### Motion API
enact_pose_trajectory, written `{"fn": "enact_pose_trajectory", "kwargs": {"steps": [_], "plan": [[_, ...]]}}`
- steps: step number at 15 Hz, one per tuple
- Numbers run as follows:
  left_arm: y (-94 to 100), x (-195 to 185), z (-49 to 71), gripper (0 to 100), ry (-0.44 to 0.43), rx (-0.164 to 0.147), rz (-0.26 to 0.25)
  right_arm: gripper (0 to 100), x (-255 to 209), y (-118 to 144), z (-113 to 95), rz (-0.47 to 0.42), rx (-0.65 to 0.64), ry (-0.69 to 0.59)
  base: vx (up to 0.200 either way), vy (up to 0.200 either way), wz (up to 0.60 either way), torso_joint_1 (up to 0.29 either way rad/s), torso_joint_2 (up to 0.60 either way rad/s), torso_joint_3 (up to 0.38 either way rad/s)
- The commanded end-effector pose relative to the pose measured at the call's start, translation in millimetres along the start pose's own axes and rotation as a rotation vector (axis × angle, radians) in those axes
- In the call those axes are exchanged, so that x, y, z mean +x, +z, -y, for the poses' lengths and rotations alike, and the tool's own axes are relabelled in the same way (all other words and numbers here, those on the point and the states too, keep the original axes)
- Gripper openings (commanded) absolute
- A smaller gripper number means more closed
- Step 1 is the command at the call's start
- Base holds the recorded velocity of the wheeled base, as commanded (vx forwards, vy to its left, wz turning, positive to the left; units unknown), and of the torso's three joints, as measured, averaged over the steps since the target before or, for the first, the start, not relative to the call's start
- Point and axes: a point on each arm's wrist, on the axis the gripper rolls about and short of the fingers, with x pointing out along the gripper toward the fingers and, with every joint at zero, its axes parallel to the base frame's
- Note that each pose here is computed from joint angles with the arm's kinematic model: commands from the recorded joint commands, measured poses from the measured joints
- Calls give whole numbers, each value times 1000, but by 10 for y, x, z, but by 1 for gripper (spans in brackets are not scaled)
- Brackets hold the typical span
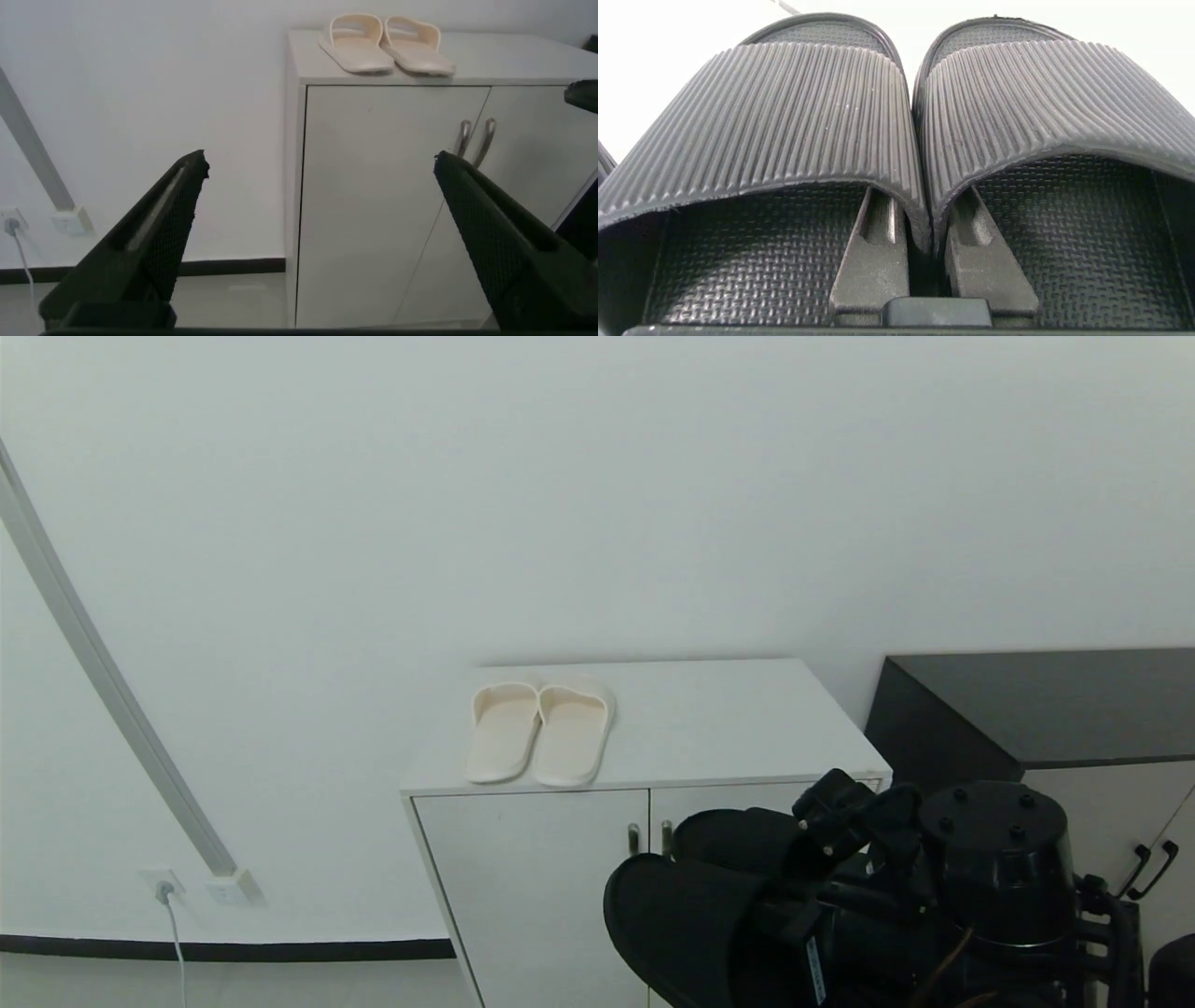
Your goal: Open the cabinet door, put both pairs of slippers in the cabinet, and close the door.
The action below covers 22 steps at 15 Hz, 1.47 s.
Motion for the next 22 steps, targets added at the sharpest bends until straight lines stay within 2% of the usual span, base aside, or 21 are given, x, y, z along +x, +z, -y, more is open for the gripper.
{"fn": "enact_pose_trajectory", "kwargs": {"steps": [1,12,22], "plan": [[-4,2,0,100,1,1,-3,0,4,-13,0,-6,0,1,0,0,0,-207,461,271],[0,1,0,100,1,-1,-1,0,-5,-55,7,5,-2,-2,0,0,0,-218,532,318],[0,1,0,100,1,1,-1,0,-10,-88,11,-7,-23,-1,0,0,0,-153,485,331]]}}
